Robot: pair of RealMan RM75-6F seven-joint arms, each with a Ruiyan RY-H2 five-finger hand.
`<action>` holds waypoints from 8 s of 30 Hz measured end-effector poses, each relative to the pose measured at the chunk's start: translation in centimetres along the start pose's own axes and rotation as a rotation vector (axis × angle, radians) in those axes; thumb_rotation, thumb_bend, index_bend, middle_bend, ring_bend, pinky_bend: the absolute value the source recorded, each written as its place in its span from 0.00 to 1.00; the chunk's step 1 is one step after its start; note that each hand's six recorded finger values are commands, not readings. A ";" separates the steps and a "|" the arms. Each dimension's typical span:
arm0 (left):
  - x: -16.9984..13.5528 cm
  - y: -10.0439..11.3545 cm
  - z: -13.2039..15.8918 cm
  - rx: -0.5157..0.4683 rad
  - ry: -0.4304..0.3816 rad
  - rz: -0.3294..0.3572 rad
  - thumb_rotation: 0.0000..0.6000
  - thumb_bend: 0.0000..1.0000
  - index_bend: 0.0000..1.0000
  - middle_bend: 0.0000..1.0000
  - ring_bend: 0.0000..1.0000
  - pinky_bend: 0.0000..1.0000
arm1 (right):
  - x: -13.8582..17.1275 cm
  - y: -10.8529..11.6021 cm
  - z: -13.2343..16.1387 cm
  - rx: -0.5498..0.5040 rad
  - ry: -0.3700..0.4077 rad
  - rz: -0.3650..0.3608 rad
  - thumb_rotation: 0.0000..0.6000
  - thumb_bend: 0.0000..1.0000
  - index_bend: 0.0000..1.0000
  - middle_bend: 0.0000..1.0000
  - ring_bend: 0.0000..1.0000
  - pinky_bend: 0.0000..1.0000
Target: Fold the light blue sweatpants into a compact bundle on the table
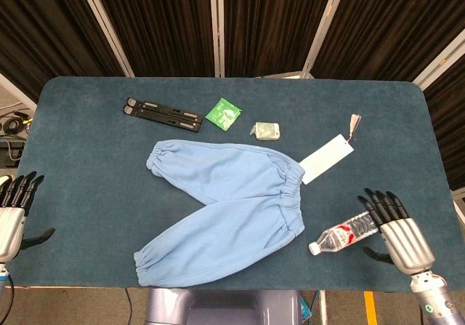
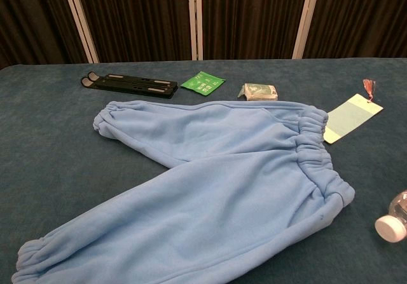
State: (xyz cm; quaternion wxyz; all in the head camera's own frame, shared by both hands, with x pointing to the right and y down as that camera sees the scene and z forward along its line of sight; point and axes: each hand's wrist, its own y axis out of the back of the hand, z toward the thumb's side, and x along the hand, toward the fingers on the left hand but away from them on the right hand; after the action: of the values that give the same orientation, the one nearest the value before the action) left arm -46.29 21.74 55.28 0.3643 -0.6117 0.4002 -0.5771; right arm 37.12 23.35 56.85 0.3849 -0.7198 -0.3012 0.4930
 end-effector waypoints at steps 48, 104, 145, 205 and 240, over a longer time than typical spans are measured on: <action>0.8 -0.3 -0.6 -0.034 0.035 -0.026 1.00 0.00 0.00 0.00 0.00 0.00 | -11.6 -11.1 12.8 0.423 0.558 0.124 1.00 0.31 0.50 0.42 0.33 0.30; -6.2 -14.9 13.0 0.148 -1.046 -0.225 1.00 0.28 0.25 0.08 0.14 0.21 | -14.4 -8.3 13.3 0.016 0.328 0.110 1.00 0.48 0.70 0.62 0.52 0.40; -3.5 -15.4 13.6 -0.092 -0.889 -0.226 1.00 0.66 0.62 0.45 0.45 0.47 | -14.2 -8.1 12.6 -0.002 0.327 0.134 1.00 0.48 0.71 0.63 0.53 0.40; 6.1 -5.4 12.4 -0.177 -0.514 -0.273 1.00 0.66 0.74 0.33 0.36 0.33 | -14.9 -3.3 12.7 -0.195 0.203 0.218 1.00 0.53 0.72 0.64 0.54 0.42; 20.5 -7.6 17.8 0.116 -0.414 -0.256 1.00 0.66 0.34 0.02 0.03 0.11 | -23.1 -5.5 7.4 -0.260 -0.083 0.228 1.00 0.13 0.25 0.27 0.35 0.27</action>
State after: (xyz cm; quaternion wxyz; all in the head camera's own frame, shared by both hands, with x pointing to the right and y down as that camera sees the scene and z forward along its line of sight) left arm -27.70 5.96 69.39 0.3972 -0.7404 0.2026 -0.5030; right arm 22.19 9.33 71.01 0.2177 -0.7720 -0.2943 0.5196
